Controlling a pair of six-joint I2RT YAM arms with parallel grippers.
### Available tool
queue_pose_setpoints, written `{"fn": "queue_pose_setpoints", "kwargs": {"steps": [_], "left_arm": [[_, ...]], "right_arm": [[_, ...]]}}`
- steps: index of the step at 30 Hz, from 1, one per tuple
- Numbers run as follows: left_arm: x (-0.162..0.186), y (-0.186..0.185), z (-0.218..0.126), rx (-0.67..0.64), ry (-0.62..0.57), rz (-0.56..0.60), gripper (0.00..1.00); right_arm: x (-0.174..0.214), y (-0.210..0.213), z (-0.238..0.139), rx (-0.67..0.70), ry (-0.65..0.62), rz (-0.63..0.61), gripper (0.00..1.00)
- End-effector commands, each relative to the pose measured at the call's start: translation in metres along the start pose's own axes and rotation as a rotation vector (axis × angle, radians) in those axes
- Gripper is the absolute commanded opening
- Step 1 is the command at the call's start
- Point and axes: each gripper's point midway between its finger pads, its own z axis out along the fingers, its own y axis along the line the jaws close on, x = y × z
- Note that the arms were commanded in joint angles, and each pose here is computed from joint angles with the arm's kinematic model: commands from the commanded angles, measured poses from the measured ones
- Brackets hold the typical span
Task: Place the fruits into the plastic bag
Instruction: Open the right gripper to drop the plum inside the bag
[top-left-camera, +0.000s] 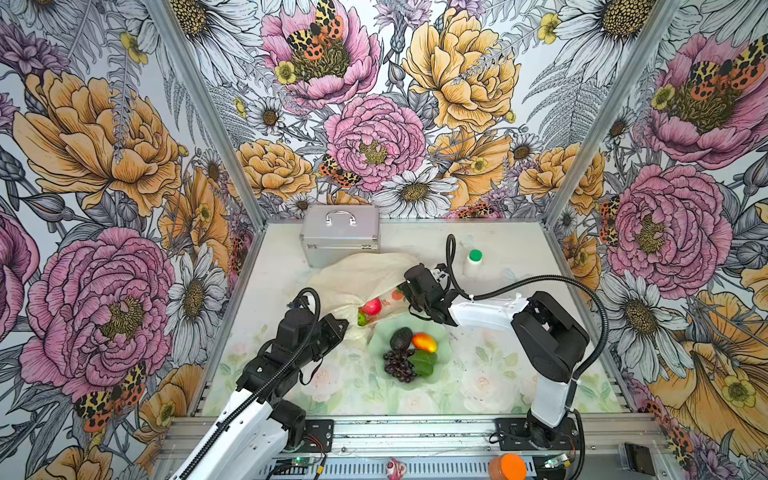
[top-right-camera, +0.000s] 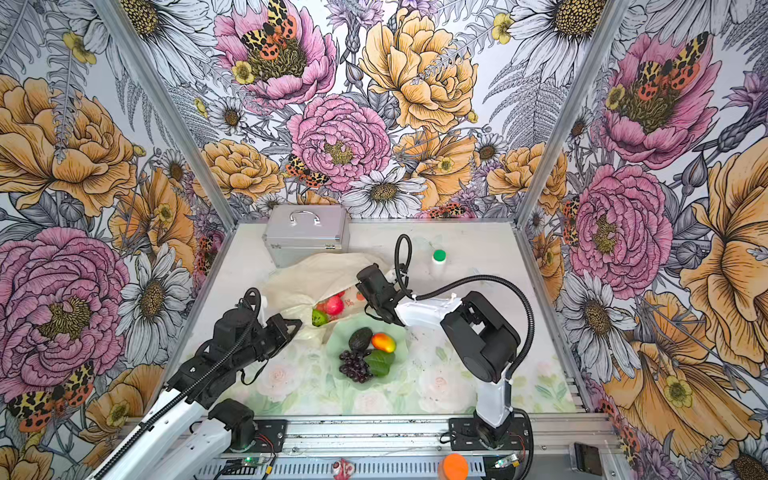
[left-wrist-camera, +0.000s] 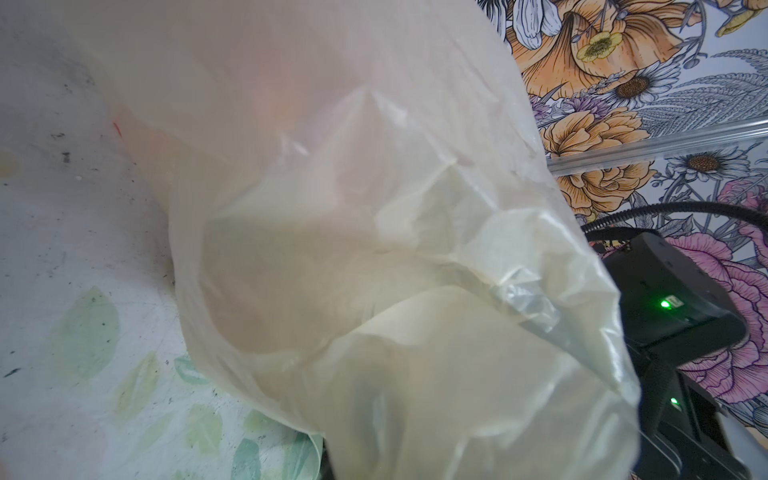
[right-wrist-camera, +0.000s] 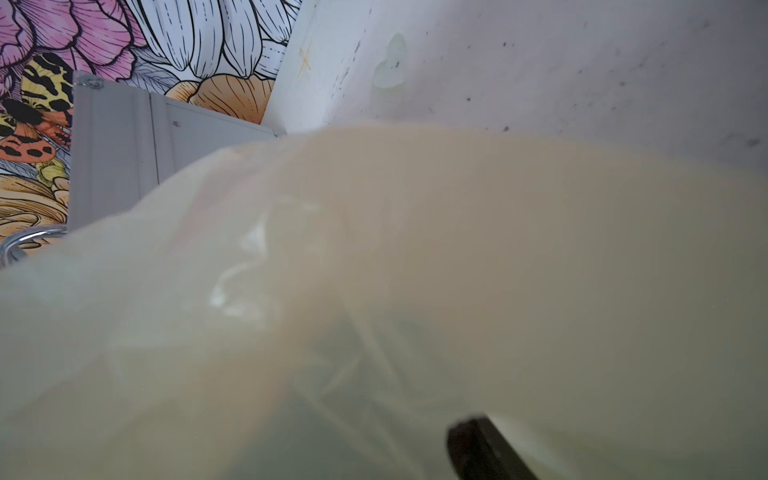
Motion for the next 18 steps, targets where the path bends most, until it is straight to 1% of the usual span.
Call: {"fn": "queue_pose_setpoints", "kwargs": {"steps": [1, 7, 14, 18], "left_arm": [[-0.007, -0.009, -0.003, 0.029, -0.034, 0.008, 0.00], [-0.008, -0.007, -0.004, 0.031, -0.037, 0.005, 0.00], [-0.006, -0.005, -0.004, 0.031, -0.039, -0.008, 0.00], [-0.007, -0.005, -0.005, 0.035, -0.044, -0.008, 0.00]], "right_arm": [[-0.004, 0.012, 0.003, -0.024, -0.006, 0.013, 0.63], [-0.003, 0.016, 0.004, -0.037, 0.007, 0.016, 0.74], [-0.001, 0.037, 0.000, -0.101, 0.038, -0.034, 0.75], [0.002, 0.059, -0.009, -0.165, 0.072, -0.116, 0.74]]}}
